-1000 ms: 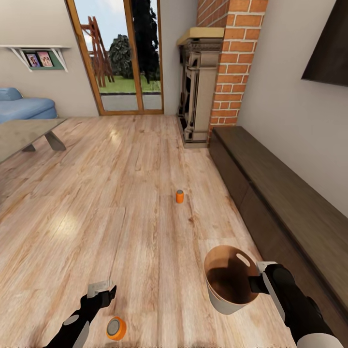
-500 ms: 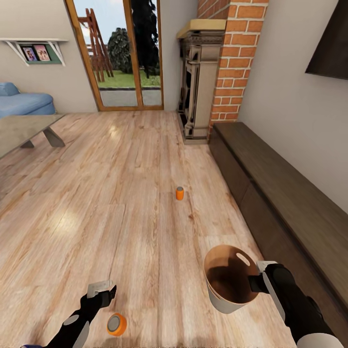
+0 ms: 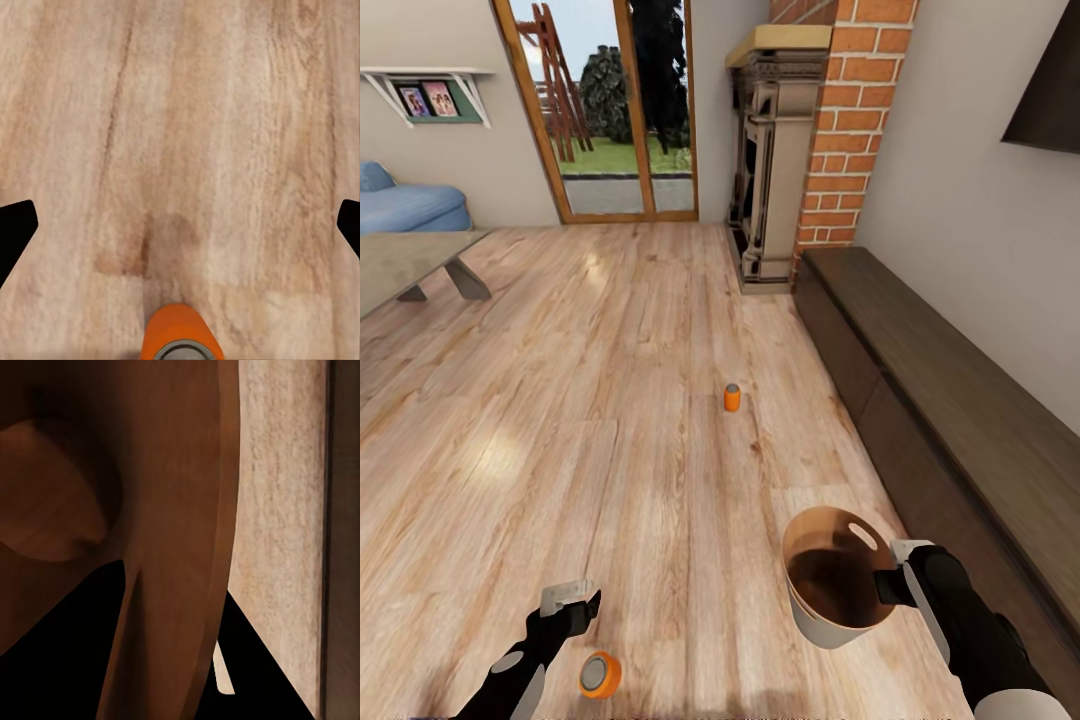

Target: Put the three can of soda from the living room inside the tash can in the kitchen.

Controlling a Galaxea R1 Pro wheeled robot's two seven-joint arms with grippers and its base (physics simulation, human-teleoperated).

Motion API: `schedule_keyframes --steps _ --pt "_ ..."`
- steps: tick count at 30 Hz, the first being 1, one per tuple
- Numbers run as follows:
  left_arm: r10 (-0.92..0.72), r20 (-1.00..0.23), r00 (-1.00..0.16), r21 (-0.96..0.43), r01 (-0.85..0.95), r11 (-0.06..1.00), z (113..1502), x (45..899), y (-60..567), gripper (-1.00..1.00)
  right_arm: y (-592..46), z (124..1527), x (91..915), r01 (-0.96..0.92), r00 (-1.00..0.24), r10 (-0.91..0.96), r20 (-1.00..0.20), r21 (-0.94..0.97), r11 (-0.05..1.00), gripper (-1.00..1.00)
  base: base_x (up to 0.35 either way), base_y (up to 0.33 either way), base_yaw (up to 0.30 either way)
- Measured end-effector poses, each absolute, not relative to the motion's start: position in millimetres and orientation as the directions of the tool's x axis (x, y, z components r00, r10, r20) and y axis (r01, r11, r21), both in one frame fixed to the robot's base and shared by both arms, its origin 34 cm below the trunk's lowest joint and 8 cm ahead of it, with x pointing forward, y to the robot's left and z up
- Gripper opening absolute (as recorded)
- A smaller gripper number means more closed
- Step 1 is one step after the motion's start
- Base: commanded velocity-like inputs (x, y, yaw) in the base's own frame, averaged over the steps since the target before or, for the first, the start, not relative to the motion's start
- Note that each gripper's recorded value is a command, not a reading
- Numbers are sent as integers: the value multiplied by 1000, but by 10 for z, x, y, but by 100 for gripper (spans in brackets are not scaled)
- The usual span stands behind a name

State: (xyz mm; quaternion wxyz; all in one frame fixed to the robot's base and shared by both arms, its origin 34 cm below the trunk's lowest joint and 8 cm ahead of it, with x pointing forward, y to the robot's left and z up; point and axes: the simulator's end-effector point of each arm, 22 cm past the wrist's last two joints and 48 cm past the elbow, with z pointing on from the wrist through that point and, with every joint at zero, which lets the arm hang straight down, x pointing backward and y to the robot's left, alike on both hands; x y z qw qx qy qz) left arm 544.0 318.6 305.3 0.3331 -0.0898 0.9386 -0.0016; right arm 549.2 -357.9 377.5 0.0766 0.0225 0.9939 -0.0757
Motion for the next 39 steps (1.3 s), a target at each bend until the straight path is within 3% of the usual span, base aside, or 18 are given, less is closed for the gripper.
schedule_keyframes --steps 11,20,39 --pt "-170 -612 -773 -60 -169 984 2980 5385 3186 100 -3579 3726 5480 55 -988 34 -148 -146 988 -100 1 0 0" --pt "-170 -601 -781 -57 -170 984 2918 5338 3186 100 -3569 3924 5738 59 -974 26 -224 -142 988 -100 0 0 0" --pt "-171 -578 -798 -53 -172 984 2793 5238 3187 100 -3564 3812 5698 55 -978 24 -205 -144 988 -100 0 0 0"
